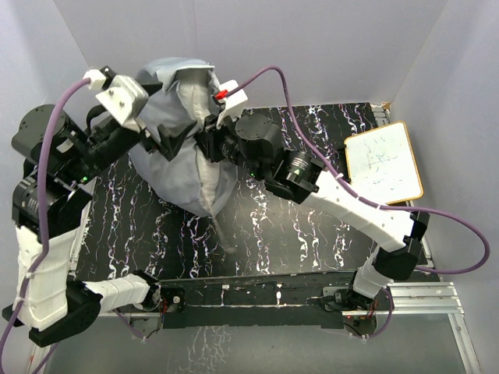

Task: Remove the pillowcase from the pillow

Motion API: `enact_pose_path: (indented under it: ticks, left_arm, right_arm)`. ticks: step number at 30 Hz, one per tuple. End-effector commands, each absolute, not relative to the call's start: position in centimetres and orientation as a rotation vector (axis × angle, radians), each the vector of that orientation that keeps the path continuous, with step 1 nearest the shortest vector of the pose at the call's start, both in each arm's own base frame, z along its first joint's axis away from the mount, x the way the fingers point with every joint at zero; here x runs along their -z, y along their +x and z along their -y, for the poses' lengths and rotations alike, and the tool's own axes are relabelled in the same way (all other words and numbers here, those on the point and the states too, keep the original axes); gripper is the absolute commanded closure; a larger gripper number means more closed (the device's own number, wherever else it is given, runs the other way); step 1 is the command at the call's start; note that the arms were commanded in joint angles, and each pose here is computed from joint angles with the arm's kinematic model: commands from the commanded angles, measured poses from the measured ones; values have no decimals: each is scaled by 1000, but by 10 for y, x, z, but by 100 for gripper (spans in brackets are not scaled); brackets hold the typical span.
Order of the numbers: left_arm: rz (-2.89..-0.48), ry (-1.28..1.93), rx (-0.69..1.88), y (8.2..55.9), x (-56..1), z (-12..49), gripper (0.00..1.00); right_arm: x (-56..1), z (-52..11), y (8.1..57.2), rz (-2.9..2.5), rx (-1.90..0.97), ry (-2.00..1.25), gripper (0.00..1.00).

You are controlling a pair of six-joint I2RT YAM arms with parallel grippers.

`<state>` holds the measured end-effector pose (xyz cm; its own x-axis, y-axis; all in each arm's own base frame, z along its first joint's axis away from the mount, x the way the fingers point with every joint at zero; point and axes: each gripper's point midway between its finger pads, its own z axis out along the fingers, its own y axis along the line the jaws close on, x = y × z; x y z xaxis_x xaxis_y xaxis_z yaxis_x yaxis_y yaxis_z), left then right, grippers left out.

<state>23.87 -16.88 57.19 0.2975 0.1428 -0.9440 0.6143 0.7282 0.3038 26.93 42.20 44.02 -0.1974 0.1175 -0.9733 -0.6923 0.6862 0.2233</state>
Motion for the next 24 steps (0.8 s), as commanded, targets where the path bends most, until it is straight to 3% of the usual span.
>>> enact_pose_path:
  ticks: [1,5,7,8,10,19,24]
  left_arm:
    - [-1296,570,242,283,-570,159,16]
    - [-1359,529,115,305,-550,146,37]
    - [-1365,508,33,312,-546,135,57]
    - [-1361,485,-15,315,-546,128,72]
    - [-1342,420,-99,318,-551,111,83]
    - [-1244,460,-43,283,-582,107,90]
    - [-1227,588,54,259,-584,122,79]
  right_arm:
    - [-519,-420,248,-1419,-989,-393,92]
    - [-513,-419,246,-1425,-990,-399,92]
    - [-514,-414,244,-1411,-996,-395,92]
    - [-513,-413,244,-1407,-997,-394,92]
    - [-510,-411,244,-1409,-986,-392,92]
    - [-473,-401,255,-1482,-926,-381,92]
    - [-462,-389,262,-1507,-908,-363,92]
